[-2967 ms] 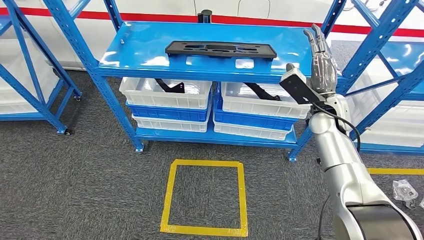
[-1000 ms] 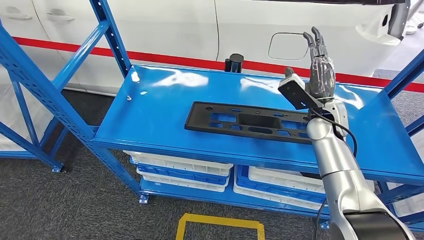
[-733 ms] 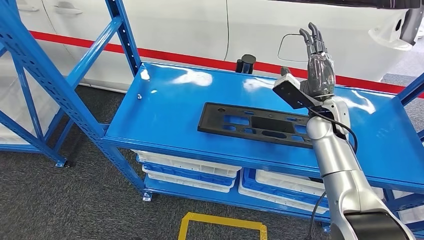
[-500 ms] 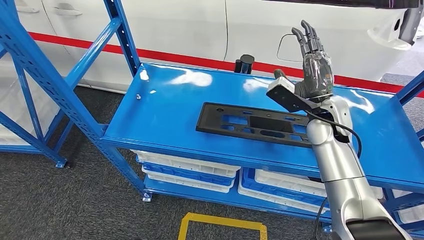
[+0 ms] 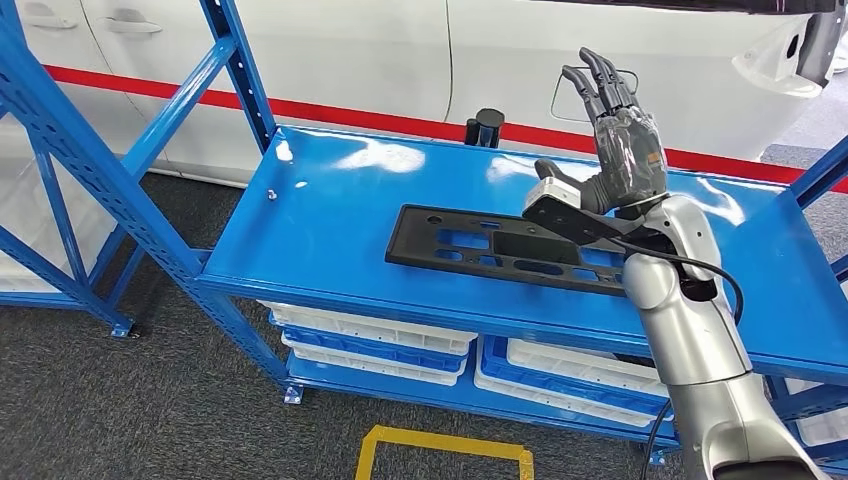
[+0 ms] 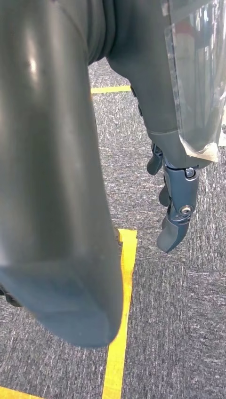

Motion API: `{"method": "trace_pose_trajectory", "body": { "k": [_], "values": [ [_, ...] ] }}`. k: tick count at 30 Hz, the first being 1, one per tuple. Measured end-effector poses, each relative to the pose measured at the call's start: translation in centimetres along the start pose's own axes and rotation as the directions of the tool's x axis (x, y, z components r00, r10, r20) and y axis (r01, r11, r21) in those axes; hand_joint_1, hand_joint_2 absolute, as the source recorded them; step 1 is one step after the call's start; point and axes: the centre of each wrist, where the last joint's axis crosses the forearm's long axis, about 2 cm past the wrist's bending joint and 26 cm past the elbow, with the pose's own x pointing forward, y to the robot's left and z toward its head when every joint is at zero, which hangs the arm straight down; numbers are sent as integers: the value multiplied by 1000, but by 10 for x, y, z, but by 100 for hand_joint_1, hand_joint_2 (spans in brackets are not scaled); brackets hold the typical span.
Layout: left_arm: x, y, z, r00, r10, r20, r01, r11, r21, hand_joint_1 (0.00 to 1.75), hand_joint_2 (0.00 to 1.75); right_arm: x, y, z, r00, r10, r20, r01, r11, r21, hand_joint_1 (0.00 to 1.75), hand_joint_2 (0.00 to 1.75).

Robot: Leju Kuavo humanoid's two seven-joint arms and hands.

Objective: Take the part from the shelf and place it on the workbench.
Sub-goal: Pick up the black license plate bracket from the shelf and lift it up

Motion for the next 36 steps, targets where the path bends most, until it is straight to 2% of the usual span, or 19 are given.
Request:
{"method": "trace_pose_trajectory", "body": {
  "k": [4, 10, 15, 19, 36],
  "values": [
    [0, -1, 0, 1000, 0, 0, 0, 1000, -4, 0, 0, 1, -4, 1, 1000, 1, 14, -2, 999, 54, 0, 0],
    [0, -1, 0, 1000, 1, -1, -1, 1000, -11, 0, 0, 11, -2, 4, 997, -20, 77, -4, 953, 304, 0, 0],
    [-1, -3, 1, 1000, 13, -1, -13, 1000, -9, 0, 0, 21, 5, -9, 990, -66, 127, 8, 910, 415, 0, 0],
    [-1, -8, 2, 1000, 7, -3, -7, 1000, -17, 0, 0, 16, 15, -19, 990, -87, 114, 18, 867, 498, 0, 0],
    [-2, -13, 4, 1000, 10, -8, -10, 1000, -24, 0, 0, -5, 32, -21, 996, -67, 67, 9, 775, 632, 0, 0]
  ]
}}
